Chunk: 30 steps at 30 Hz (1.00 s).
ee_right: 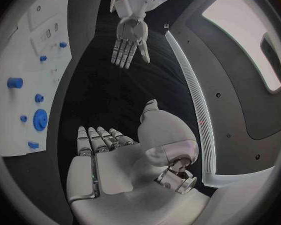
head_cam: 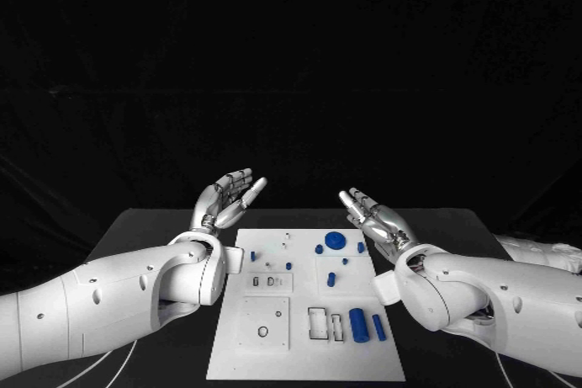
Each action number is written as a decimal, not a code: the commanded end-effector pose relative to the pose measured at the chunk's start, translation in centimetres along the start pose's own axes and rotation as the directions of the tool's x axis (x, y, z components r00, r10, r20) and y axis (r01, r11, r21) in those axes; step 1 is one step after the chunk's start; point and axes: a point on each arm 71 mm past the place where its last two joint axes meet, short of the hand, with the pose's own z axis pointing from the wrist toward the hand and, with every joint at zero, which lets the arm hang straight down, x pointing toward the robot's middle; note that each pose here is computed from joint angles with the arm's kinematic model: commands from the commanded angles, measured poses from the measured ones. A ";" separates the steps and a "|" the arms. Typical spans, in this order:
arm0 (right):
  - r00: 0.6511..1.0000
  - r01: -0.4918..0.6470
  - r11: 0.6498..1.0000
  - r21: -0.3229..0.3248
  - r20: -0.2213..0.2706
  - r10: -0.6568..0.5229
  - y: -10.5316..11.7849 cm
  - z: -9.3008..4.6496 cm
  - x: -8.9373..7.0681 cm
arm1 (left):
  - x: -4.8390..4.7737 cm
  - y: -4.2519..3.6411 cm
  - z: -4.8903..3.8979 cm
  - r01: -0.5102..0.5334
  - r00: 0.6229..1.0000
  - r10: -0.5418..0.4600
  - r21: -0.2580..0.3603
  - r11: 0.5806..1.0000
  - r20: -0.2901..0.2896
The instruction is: Assemble the parts on the task board
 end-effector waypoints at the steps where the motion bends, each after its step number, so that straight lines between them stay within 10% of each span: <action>1: 0.971 0.107 0.994 0.012 -0.216 -0.102 0.0 -0.6 1.5 | 0.46 -1.46 0.02 -0.013 0.998 0.023 0.196 0.981 -0.053; 7: 0.954 0.144 0.989 0.020 -0.269 -0.133 -0.2 -1.1 1.9 | 0.46 -1.47 0.02 -0.013 0.998 0.024 0.196 0.981 -0.053; 19: 0.952 0.165 0.986 0.027 -0.265 -0.152 -0.6 0.0 0.3 | 0.36 1.05 -0.34 -0.078 0.986 0.081 0.031 0.996 -0.146; 30: 0.950 0.215 0.976 -0.040 -0.221 -0.218 1.3 1.4 -1.4 | 0.13 2.45 -0.27 -0.229 0.945 0.233 0.044 0.972 -0.232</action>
